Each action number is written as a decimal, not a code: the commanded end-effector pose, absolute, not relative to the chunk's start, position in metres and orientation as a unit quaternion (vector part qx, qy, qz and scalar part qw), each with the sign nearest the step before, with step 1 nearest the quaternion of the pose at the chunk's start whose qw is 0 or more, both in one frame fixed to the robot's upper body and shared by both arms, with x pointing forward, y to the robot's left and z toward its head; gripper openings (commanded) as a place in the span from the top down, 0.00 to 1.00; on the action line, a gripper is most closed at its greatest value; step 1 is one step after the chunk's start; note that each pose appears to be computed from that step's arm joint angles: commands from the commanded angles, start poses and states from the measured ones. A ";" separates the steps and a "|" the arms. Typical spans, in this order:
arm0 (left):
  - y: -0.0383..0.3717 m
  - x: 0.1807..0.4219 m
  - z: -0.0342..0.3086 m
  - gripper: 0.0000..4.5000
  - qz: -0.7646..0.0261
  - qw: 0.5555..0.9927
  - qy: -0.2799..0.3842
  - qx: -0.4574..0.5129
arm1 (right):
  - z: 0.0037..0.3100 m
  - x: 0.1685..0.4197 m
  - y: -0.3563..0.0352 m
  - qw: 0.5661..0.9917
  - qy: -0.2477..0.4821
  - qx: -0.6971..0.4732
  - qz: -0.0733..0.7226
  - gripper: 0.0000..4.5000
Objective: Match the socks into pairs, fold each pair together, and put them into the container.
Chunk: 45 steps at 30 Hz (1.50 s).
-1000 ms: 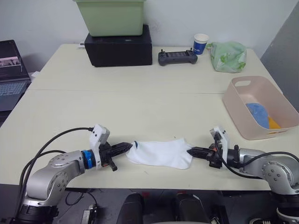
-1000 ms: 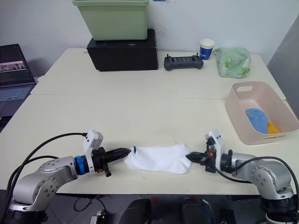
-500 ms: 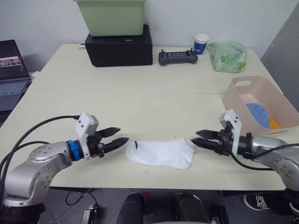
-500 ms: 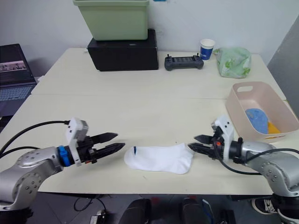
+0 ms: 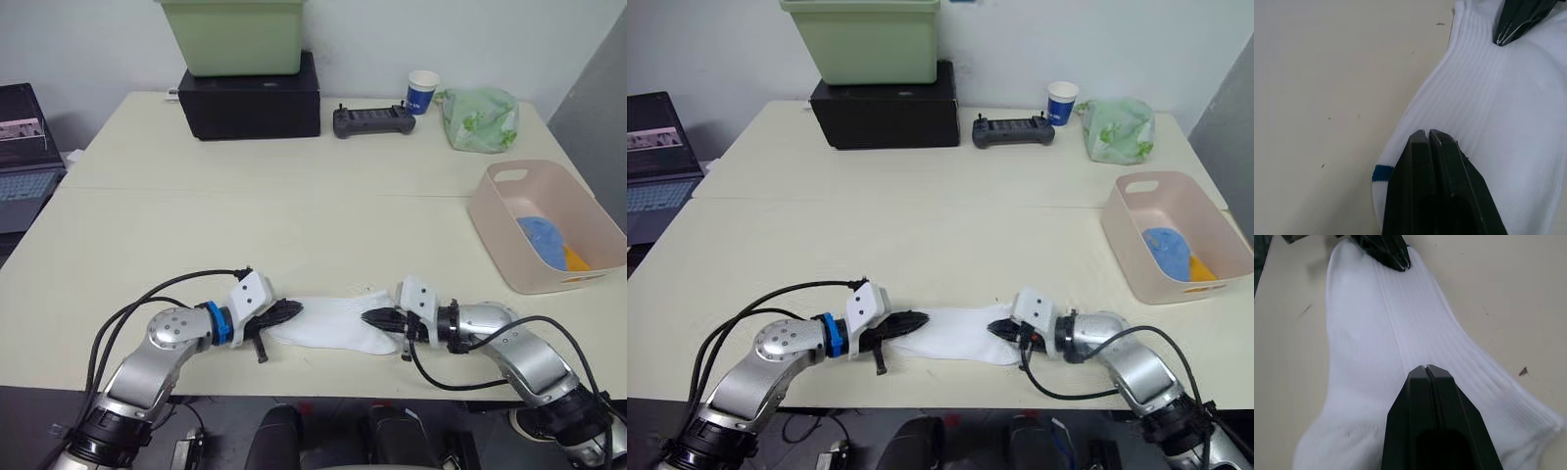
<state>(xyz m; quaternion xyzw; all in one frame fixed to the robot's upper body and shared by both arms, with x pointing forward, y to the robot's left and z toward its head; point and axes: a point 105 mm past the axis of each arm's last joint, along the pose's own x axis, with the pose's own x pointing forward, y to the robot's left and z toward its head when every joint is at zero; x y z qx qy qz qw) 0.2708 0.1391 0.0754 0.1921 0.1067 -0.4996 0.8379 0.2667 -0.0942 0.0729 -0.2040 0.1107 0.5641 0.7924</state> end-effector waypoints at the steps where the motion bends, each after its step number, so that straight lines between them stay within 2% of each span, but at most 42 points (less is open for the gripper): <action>1: 0.156 0.266 0.076 0.99 -0.490 0.842 0.112 0.195 | 0.071 0.266 -0.123 0.799 0.127 -0.225 0.544 1.00; 6: 0.154 0.256 0.101 0.99 -0.506 0.847 0.074 0.148 | 0.104 0.256 -0.116 0.801 0.086 -0.170 0.567 1.00; 8: 0.152 0.246 0.099 0.99 -0.526 0.831 0.080 0.161 | 0.109 0.246 -0.103 0.786 0.078 -0.141 0.597 1.00; 11: 0.152 0.238 0.087 0.99 -0.537 0.819 0.108 0.170 | 0.091 0.236 -0.095 0.762 0.111 -0.149 0.620 1.00; 15: 0.163 0.240 0.067 0.99 -0.519 0.818 0.147 0.199 | 0.057 0.239 -0.114 0.743 0.173 -0.230 0.604 1.00; 20: 0.170 0.240 0.068 0.99 -0.506 0.828 0.147 0.192 | 0.060 0.241 -0.139 0.756 0.194 -0.231 0.581 1.00; 23: 0.167 0.234 0.081 0.99 -0.517 0.830 0.126 0.165 | 0.087 0.240 -0.141 0.785 0.176 -0.152 0.574 1.00; 26: 0.165 0.232 0.091 0.99 -0.515 0.835 0.112 0.160 | 0.115 0.251 -0.139 0.820 0.149 -0.089 0.546 1.00; 29: 0.161 0.233 0.105 1.00 -0.514 0.838 0.089 0.160 | 0.123 0.265 -0.148 0.847 0.153 -0.054 0.506 0.88; 32: 0.157 0.234 0.115 1.00 -0.518 0.836 0.076 0.163 | 0.116 0.277 -0.153 0.860 0.165 -0.069 0.478 0.65; 36: 0.154 0.236 0.117 0.74 -0.518 0.834 0.068 0.176 | 0.102 0.273 -0.146 0.846 0.196 -0.079 0.490 0.32; 38: 0.151 0.236 0.117 0.73 -0.524 0.831 0.068 0.173 | 0.097 0.273 -0.143 0.841 0.203 -0.083 0.494 0.18; 44: 0.143 0.231 0.125 0.73 -0.536 0.825 0.058 0.168 | 0.087 0.262 -0.130 0.822 0.230 -0.058 0.518 0.18; 45: 0.143 0.231 0.125 0.73 -0.535 0.826 0.059 0.168 | 0.087 0.262 -0.130 0.823 0.230 -0.061 0.516 0.22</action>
